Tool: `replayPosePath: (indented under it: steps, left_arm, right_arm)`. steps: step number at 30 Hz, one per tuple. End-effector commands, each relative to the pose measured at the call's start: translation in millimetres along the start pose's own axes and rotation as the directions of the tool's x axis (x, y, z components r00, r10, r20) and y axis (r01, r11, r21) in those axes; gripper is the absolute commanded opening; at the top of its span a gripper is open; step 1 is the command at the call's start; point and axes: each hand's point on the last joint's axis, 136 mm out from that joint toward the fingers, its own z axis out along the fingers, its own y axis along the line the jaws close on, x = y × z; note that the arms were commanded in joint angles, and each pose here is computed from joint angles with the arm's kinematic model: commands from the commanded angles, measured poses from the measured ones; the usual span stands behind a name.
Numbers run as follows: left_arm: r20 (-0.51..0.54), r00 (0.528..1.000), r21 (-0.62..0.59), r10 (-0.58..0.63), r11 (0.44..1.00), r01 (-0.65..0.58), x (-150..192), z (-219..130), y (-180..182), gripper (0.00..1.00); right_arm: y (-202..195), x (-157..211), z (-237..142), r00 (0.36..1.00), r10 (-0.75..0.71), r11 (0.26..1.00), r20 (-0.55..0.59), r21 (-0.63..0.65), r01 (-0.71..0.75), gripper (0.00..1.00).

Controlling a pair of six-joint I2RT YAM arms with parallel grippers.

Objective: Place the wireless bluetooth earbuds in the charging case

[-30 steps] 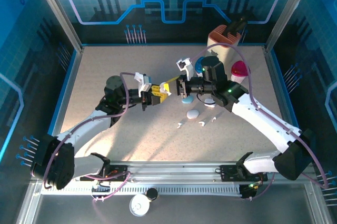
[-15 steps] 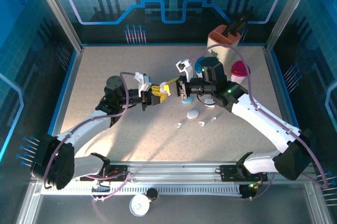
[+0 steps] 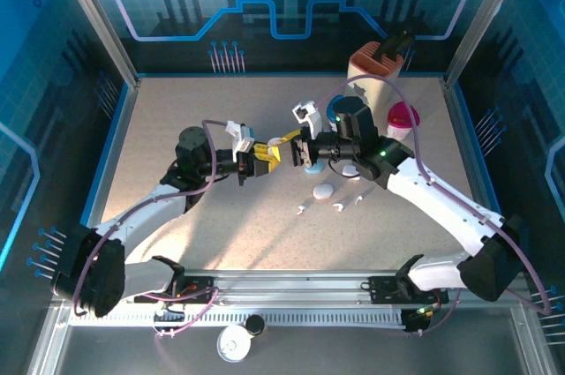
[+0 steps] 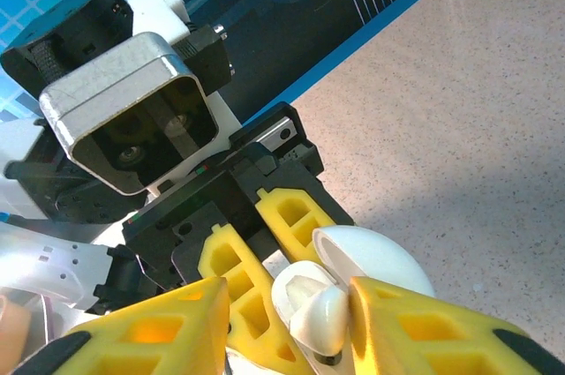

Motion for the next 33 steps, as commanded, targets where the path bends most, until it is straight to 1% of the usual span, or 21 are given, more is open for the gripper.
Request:
replayPosePath:
  steps: [1,5,8,12,14,16,20,23,27,29,33]
  left_arm:
    - [0.049,0.996,0.042,0.077,0.996,-0.079,-22.6,1.8,-9.3,0.05]
    - [0.051,0.996,0.041,0.078,0.996,-0.08,-22.3,2.2,-8.6,0.05]
    - [0.052,0.996,0.043,0.076,0.996,-0.078,-22.5,2.2,-8.8,0.05]
    - [0.051,0.996,0.04,0.078,0.996,-0.08,-21.9,2.3,-8.1,0.05]
    - [0.052,0.996,0.04,0.078,0.996,-0.08,-22.3,2.4,-8.1,0.05]
    - [0.051,0.996,0.04,0.078,0.996,-0.08,-22.3,2.2,-8.0,0.05]
    - [0.052,0.996,0.043,0.079,0.996,-0.081,-22.9,2.6,-8.3,0.05]
    - [0.051,0.995,0.045,0.081,0.996,-0.083,-22.9,2.3,-8.7,0.05]
    - [0.044,0.996,0.053,0.078,0.995,-0.081,-20.7,2.4,-9.9,0.05]
    - [0.042,0.996,0.054,0.079,0.995,-0.081,-20.4,2.4,-10.3,0.05]
    - [0.045,0.995,0.051,0.085,0.995,-0.087,-21.7,2.0,-10.2,0.05]
  right_arm:
    - [-1.5,-13.7,-13.0,0.998,0.031,0.999,0.046,0.029,-0.032,0.44]
    - [-4.0,-17.7,-20.3,0.996,0.05,0.997,0.071,0.05,-0.054,0.51]
    - [-5.2,-16.6,-21.1,0.995,0.062,0.996,0.073,0.057,-0.067,0.52]
    - [-7.5,-9.4,-19.7,0.996,0.077,0.995,0.047,0.062,-0.08,0.33]
    - [-9.2,-5.9,-18.4,0.997,0.075,0.995,0.03,0.07,-0.077,0.21]
    - [-9.7,-4.4,-16.7,0.997,0.075,0.995,0.02,0.07,-0.076,0.14]
    - [-7.1,-6.7,-12.0,0.997,0.072,0.996,0.014,0.054,-0.073,0.07]
    - [-5.1,-9.1,-7.8,0.998,0.068,0.997,0.01,0.042,-0.069,0.06]
    - [-3.6,-11.6,-3.8,0.998,0.067,0.997,0.009,0.036,-0.068,0.07]
    - [-3.8,-12.3,-2.4,0.997,0.072,0.997,0.009,0.036,-0.072,0.1]
    - [-3.8,-13.0,-0.6,0.997,0.078,0.996,-0.002,0.041,-0.078,0.19]
